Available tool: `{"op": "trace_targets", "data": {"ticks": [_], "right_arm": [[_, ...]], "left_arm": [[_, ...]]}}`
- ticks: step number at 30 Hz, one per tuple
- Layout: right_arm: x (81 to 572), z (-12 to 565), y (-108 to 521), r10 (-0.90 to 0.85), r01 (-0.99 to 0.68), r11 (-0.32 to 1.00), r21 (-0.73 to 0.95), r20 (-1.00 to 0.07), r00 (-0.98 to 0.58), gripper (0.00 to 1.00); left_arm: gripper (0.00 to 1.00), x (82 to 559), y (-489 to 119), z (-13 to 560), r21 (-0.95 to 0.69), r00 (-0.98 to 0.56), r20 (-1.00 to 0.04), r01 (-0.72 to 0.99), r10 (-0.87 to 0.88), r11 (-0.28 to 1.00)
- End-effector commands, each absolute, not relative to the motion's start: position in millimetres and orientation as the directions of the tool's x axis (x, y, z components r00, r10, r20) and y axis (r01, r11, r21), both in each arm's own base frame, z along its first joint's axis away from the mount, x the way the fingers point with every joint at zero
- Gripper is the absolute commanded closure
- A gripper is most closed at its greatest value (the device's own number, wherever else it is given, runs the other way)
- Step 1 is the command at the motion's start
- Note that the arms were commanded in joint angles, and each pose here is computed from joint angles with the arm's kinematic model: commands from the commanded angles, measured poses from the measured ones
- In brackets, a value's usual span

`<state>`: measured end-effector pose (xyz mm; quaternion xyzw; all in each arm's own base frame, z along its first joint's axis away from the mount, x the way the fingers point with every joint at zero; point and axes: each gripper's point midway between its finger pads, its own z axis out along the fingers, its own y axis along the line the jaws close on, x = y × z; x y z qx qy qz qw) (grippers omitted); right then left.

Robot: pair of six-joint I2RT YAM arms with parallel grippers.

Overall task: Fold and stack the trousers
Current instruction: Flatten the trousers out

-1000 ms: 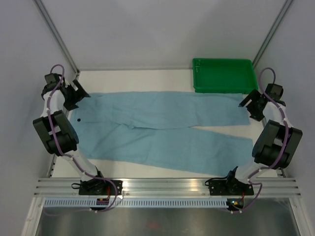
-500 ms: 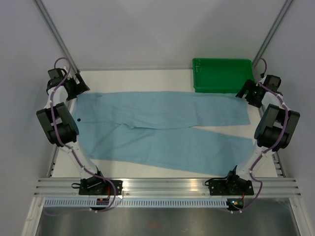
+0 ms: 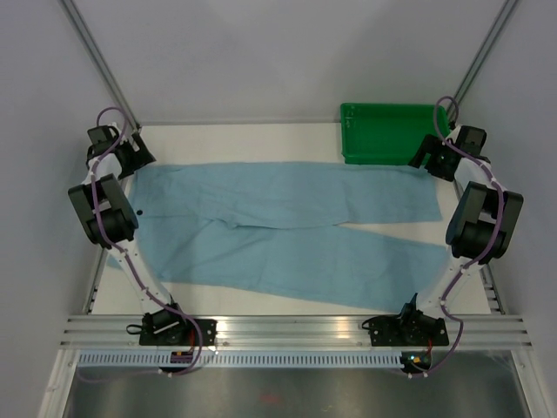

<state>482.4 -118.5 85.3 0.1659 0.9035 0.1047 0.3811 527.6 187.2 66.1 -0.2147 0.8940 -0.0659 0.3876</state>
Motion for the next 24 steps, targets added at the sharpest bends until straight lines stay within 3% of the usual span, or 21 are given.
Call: {"op": "trace_targets", "data": {"ticks": [1,12,15,19,24], "right_arm": [[497.0,104.1,-118.3,0.352,0.17,0.933,0.317,-0.709,-0.611,0.06],[495.5,85.5,-120.6,0.392,0.217,0.918,0.331,-0.693,-0.605,0.06],[494.0,70.3,-123.2,0.413,0.251,0.91,0.33,-0.67,-0.617,0.06],[497.0,64.5,-125.1,0.425,0.265,0.905,0.333,-0.666,-0.613,0.06],[505.4,69.5,-128.7,0.442,0.279,0.897,0.343,-0.67,-0.596,0.06]], "left_arm": [[0.03,552.6,206.2,68.9,-0.284,-0.541,-0.714,-0.356,-0.444,0.89],[0.12,564.1,209.8,54.8,-0.375,-0.521,-0.688,-0.341,-0.505,0.862],[0.2,566.2,206.7,55.3,-0.389,-0.523,-0.69,-0.315,-0.5,0.866],[0.39,567.7,199.8,59.0,-0.407,-0.532,-0.692,-0.271,-0.488,0.872],[0.43,564.3,199.2,51.7,-0.401,-0.557,-0.679,-0.263,-0.478,0.877]]}}
